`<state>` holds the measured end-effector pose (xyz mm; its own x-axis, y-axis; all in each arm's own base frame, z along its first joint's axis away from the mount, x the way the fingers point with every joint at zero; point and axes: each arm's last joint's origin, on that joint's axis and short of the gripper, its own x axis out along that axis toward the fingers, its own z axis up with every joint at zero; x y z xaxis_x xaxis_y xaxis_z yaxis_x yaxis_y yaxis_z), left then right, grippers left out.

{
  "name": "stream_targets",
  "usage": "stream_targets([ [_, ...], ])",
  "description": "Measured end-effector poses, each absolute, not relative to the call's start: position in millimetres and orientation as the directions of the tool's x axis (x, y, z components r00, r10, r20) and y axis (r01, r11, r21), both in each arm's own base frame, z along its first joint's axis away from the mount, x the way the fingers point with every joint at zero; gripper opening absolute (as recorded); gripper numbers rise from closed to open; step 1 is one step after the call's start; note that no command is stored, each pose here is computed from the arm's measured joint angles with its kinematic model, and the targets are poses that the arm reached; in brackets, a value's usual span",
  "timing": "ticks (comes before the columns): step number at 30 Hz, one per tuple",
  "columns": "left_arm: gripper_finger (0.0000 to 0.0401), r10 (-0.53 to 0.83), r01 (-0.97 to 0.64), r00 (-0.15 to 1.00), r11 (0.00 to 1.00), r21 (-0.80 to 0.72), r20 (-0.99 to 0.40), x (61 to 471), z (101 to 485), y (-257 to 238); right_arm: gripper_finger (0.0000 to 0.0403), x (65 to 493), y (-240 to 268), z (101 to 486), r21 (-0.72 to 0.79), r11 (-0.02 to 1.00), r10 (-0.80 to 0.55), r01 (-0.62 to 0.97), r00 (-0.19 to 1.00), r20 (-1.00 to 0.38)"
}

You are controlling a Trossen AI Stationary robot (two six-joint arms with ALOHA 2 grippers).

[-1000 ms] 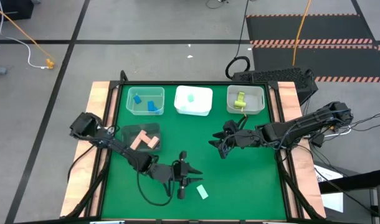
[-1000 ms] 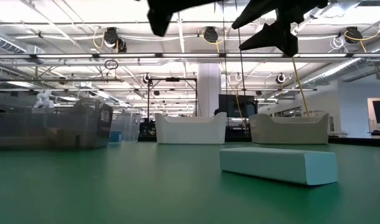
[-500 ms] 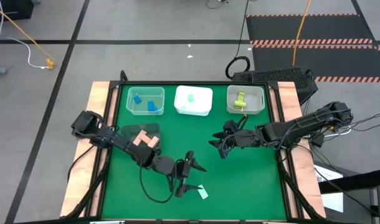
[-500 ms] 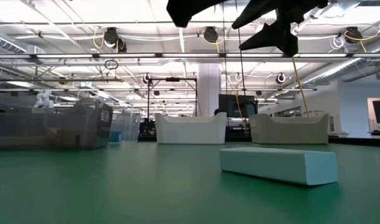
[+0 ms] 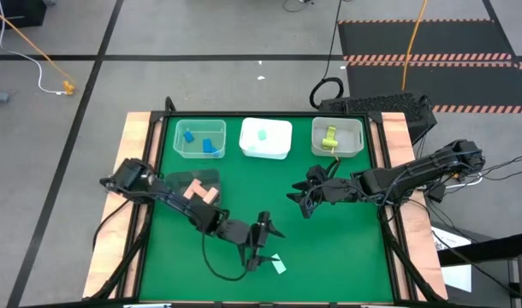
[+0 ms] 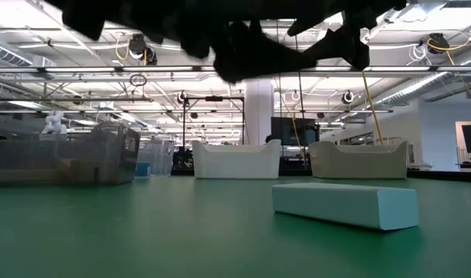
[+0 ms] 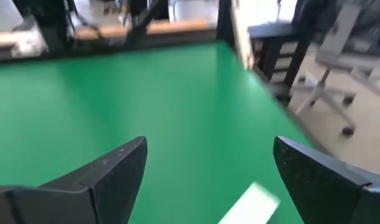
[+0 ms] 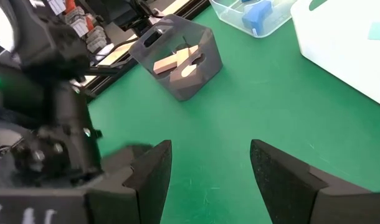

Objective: Sort & place blocks by color
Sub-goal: Put the light blue block into the white bin

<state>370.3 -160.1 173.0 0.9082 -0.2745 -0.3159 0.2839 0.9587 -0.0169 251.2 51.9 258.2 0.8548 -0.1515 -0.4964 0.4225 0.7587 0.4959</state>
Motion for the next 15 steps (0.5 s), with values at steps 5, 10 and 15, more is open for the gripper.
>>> stream_targets([
  [5, 0.0336, -0.345, 0.376, 0.857, 0.926, 0.007, -0.383, 375.3, 143.9, -165.5, 0.0208, 251.2, 51.9, 258.2, 0.496, 0.759, -0.152, 0.423, 0.855, -0.496],
  [10, 0.0335, -0.414, 0.455, 0.809, 0.89, 0.0, -0.418, 378.9, 127.5, -169.3, 0.0208, 251.1, 51.9, 258.3, 0.496, 0.759, -0.151, 0.422, 0.855, -0.496],
  [15, 0.0335, -0.431, 0.504, 0.789, 0.862, 0.059, -0.439, 382.0, 115.0, -169.1, 0.0208, 251.2, 52.0, 258.3, 0.496, 0.759, -0.151, 0.422, 0.855, -0.496],
])
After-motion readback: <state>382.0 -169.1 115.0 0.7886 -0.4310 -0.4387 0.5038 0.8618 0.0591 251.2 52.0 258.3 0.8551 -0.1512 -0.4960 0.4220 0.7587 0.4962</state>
